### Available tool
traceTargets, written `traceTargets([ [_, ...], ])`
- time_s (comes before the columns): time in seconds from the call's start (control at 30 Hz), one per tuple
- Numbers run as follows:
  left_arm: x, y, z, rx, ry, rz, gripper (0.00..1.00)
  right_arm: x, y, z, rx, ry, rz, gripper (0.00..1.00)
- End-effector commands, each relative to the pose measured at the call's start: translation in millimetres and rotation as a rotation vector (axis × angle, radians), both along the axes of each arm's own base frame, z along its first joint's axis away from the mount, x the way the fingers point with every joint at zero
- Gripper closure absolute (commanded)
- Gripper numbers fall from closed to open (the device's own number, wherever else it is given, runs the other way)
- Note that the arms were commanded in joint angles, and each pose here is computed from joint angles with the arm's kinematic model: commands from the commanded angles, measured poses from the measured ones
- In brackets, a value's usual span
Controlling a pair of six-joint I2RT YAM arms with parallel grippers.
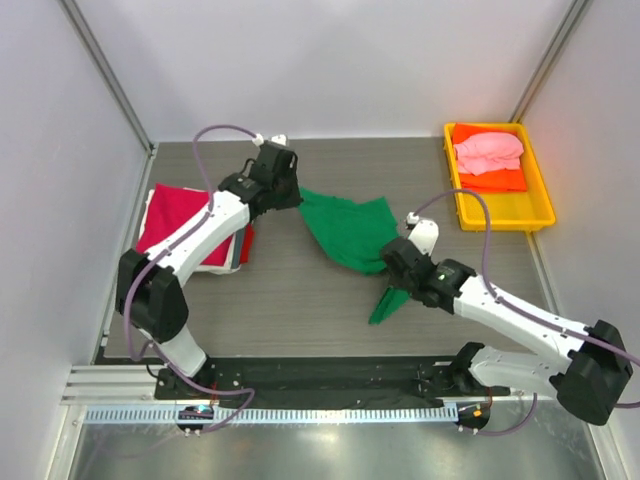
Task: Fold and stack the t-shirts
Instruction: Flatten the tshirt out
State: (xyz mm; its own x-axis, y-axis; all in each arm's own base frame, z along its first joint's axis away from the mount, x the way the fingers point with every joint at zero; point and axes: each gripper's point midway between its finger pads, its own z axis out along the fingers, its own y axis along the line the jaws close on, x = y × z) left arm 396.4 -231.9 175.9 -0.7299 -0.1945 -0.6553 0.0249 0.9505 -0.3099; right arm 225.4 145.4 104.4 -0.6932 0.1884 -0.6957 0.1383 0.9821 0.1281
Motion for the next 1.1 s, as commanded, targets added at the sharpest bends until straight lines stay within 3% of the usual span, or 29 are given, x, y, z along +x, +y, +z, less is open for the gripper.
traceTargets([
  [0.0, -1.3, 15.1, 74.7, -0.020, -0.120, 0.038, 1.00, 22.5, -18.1, 50.4, -0.013, -0.102, -0.040, 0.99],
  [0.13, -1.5, 27.3, 146.3, -0.015, -0.210, 0.061, 1.00, 48.5, -45.0, 89.1, 0.044, -0.141, -0.092, 0.99],
  [0.17, 0.5, 28.0, 186.9, -0.048, -0.282, 0.067, 1.00, 55.9, -54.6, 94.9, 0.069, -0.137, -0.116, 0.99],
  [0.23, -0.3, 36.2, 207.7, -0.027, -0.295, 0.077, 1.00, 67.2, -58.5, 117.0, 0.082, -0.167, -0.109, 0.99],
  [0.27, -2.7, 41.1, 248.0, -0.063, -0.376, 0.091, 1.00, 71.5, -62.6, 124.2, 0.100, -0.175, -0.114, 0.99],
  [0.33, -5.5, 50.2, 274.4, -0.069, -0.425, 0.106, 1.00, 79.0, -64.4, 145.8, 0.126, -0.212, -0.108, 0.99],
  [0.5, -33.4, 72.4, 377.3, -0.193, -0.704, 0.128, 1.00, 95.1, -70.7, 180.7, 0.147, -0.264, -0.108, 0.99],
  [0.63, -74.8, 90.5, 426.8, -0.299, -0.877, 0.121, 1.00, 100.7, -72.3, 238.3, 0.165, -0.389, -0.088, 0.99],
  [0.77, -116.7, 105.3, 450.6, -0.378, -0.969, 0.095, 1.00, 81.8, -98.1, 307.6, 0.144, -0.557, -0.156, 0.99],
  [1.07, -204.2, 119.9, 507.1, -0.630, -1.109, -0.022, 1.00, -7.9, -163.9, 478.2, 0.121, -1.000, -0.317, 0.99],
])
